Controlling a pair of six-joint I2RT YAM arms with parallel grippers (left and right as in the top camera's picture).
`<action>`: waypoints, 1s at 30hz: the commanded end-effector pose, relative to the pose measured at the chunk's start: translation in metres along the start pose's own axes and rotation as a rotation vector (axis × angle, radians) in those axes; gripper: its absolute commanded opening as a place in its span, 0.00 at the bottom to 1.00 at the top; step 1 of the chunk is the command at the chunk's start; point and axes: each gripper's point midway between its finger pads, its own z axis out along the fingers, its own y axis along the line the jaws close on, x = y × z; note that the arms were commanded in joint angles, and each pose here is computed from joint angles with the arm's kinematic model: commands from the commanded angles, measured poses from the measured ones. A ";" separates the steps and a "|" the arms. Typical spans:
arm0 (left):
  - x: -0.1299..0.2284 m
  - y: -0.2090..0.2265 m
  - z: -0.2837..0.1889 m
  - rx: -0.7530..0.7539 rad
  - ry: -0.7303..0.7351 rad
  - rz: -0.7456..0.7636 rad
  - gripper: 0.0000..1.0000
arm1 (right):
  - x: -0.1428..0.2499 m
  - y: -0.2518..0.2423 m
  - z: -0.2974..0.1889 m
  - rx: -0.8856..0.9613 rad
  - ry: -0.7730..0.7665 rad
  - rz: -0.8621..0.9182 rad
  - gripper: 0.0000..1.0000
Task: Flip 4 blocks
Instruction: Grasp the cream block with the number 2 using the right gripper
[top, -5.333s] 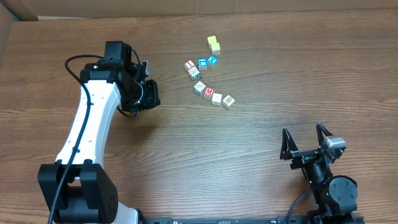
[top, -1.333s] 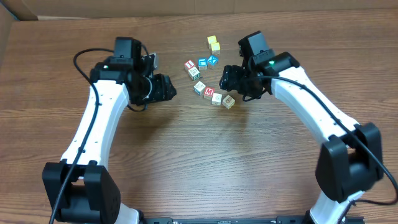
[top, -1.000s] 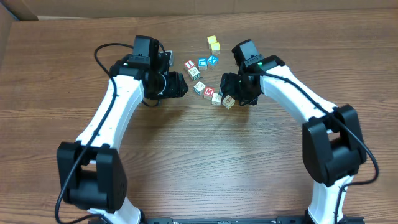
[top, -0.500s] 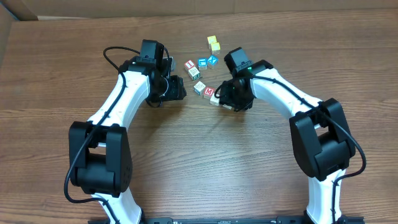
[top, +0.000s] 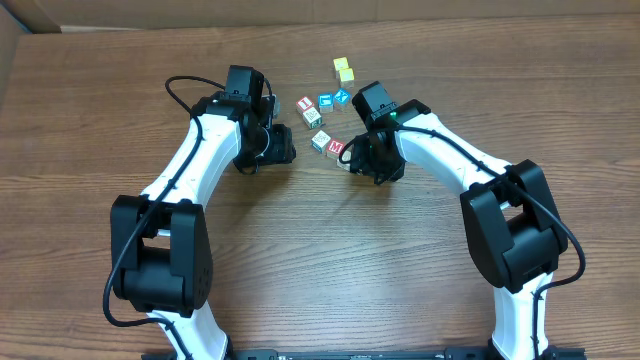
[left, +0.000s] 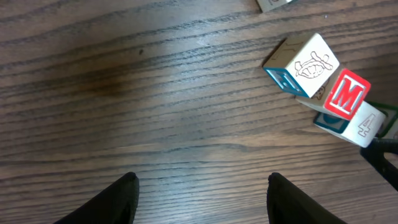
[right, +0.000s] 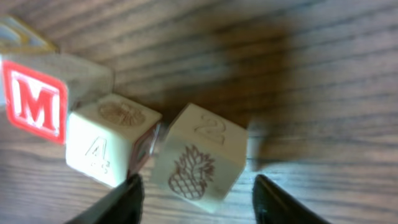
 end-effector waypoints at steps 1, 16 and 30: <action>-0.003 0.003 0.001 -0.018 -0.005 -0.002 0.59 | -0.013 0.007 -0.019 -0.024 -0.059 0.022 0.64; -0.001 0.003 0.001 -0.020 0.001 -0.003 0.66 | -0.018 -0.005 -0.015 0.037 -0.139 0.088 0.22; 0.010 0.006 0.001 -0.029 0.047 -0.012 0.75 | 0.049 0.006 -0.095 0.034 -0.018 -0.002 0.24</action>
